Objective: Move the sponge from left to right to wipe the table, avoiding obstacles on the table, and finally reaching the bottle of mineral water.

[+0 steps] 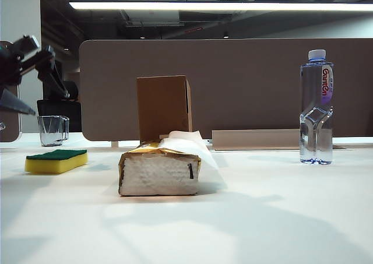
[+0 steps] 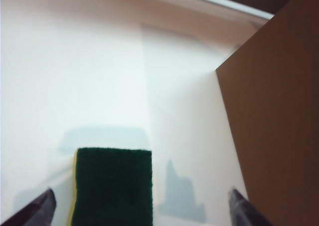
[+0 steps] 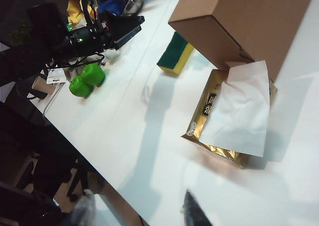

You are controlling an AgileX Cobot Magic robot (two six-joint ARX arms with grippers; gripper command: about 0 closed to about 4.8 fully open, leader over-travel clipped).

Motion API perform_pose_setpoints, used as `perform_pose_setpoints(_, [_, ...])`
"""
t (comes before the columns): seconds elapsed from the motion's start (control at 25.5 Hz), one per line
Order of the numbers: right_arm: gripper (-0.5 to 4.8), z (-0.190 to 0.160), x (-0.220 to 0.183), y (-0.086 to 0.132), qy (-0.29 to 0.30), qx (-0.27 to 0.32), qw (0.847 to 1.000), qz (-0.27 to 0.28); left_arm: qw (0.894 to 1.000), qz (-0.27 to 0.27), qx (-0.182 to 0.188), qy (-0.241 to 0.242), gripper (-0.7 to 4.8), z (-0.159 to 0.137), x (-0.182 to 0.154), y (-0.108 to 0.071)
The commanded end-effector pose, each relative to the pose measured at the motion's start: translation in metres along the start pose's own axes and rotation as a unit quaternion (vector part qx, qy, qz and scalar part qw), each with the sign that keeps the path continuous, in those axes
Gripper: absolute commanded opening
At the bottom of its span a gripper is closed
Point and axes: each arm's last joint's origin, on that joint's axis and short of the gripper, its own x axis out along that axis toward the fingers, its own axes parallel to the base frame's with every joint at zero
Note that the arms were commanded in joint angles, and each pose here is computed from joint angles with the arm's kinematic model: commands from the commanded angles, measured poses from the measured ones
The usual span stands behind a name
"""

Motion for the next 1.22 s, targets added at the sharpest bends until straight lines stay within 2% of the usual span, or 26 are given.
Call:
perform_pose_setpoints(0.04, [2.3,0.003,0.004,-0.002,0.002,-0.001,1.0,0.007,1.0,0.0,0.016,0.013,4.79,-0.005,0.007,0.005])
perform_pose_setpoints(0.28, [2.3,0.006,0.019,-0.016,0.027,0.023,0.999,0.0,0.998,0.005,0.006,0.055,4.79,-0.023,0.029,0.02])
perform_pose_setpoints(0.39, [2.3,0.006,0.022,-0.018,0.031,0.024,0.999,0.002,0.998,0.005,0.021,0.066,4.79,-0.028,0.035,0.024])
perform_pose_setpoints(0.59, [2.3,0.008,0.022,-0.017,0.023,0.015,1.0,0.006,0.996,0.009,0.012,0.085,4.79,-0.038,0.045,0.031])
perform_pose_setpoints(0.79, [2.3,0.008,0.022,-0.017,0.023,0.015,1.0,0.006,0.996,0.015,0.023,0.089,4.79,-0.042,0.052,0.036])
perform_pose_setpoints(1.22, [2.3,0.008,0.022,-0.017,0.025,0.017,1.0,0.005,0.995,0.024,0.019,0.1,4.79,-0.045,0.067,0.044])
